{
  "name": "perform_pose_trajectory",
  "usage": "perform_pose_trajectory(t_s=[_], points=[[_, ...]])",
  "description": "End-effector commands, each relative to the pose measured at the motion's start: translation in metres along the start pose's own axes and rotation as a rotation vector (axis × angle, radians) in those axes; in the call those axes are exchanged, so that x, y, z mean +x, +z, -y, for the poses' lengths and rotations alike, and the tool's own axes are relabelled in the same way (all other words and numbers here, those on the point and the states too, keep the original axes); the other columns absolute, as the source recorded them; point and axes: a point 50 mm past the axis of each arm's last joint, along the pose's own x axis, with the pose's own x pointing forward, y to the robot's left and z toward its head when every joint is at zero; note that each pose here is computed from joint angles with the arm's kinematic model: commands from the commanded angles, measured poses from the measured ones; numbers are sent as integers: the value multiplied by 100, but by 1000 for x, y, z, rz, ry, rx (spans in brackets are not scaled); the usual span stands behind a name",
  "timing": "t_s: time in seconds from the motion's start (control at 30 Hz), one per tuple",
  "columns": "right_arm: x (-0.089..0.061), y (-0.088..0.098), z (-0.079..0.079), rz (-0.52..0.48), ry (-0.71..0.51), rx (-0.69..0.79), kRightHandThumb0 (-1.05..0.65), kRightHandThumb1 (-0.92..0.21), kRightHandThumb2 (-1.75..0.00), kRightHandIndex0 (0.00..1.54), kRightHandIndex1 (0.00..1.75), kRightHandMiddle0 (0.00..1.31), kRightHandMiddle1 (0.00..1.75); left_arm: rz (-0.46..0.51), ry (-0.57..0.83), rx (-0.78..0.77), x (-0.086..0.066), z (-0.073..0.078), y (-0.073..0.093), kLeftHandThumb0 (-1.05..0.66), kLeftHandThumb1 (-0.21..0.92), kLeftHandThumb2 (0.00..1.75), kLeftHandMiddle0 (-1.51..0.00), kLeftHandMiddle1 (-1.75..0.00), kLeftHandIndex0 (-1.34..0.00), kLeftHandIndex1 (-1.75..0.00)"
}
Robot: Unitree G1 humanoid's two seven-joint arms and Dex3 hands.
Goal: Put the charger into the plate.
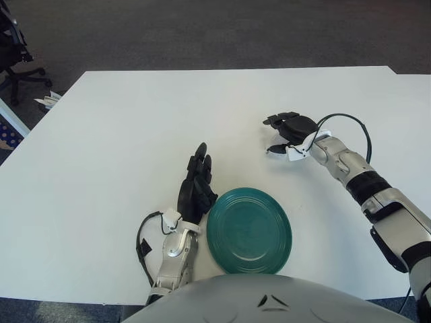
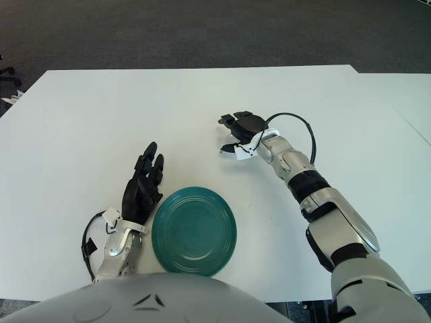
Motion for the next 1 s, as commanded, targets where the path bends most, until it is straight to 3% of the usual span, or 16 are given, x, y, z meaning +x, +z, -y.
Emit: perform_pose_trajectory(t_s=[0.0, 0.27, 0.97], points=[[-3, -3, 7, -11, -32, 10, -94, -92, -77, 22, 1, 0, 56, -91, 60, -62, -6, 7, -20, -101, 92, 108, 0, 0, 0, -32], [-9, -5, 9, 4, -16, -11, -96, -92, -79, 22, 1, 0, 57, -87, 54, -50, -6, 8, -19, -100, 92, 108, 0, 0, 0, -34], [-19, -14, -14, -3, 92, -61, -95, -92, -87, 22, 1, 0, 53, -78, 49, -68, -9, 8, -19, -103, 92, 108, 0, 0, 0, -28]])
